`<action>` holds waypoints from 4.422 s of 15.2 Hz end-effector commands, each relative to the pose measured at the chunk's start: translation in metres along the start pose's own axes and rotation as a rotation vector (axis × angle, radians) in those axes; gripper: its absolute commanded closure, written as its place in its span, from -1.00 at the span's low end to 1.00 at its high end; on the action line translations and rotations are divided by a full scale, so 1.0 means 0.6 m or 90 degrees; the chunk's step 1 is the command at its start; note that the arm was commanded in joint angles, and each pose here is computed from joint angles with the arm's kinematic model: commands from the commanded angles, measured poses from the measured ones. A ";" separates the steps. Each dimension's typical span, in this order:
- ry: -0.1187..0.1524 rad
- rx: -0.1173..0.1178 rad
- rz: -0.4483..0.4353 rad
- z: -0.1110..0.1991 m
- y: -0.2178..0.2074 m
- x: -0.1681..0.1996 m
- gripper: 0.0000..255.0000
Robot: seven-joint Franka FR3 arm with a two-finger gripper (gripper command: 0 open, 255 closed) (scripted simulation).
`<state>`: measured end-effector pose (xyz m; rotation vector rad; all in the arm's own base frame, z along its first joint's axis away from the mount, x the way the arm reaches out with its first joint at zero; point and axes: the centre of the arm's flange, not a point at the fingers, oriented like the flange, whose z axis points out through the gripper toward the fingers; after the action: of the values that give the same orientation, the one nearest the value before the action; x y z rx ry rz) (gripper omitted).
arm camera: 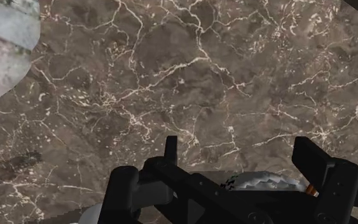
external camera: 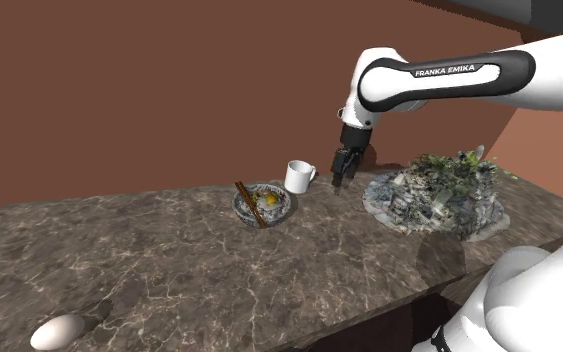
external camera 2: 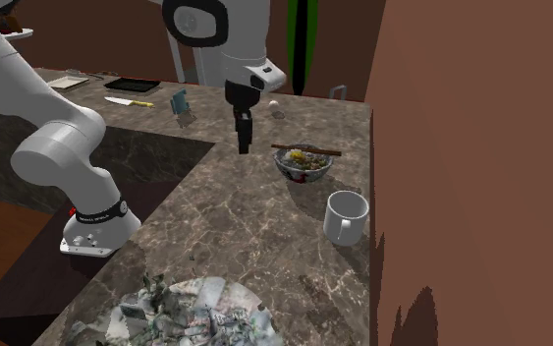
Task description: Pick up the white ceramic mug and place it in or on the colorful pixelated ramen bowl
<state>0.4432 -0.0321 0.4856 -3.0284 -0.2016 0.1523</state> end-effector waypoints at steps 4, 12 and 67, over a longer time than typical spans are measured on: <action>0.005 -0.018 0.003 0.034 0.038 0.096 -1.00; 0.013 -0.047 0.009 0.081 0.101 0.246 -1.00; 0.020 -0.078 0.014 0.009 0.158 0.389 1.00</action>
<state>0.6839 -0.0938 0.4429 -3.1531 -0.1812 0.0969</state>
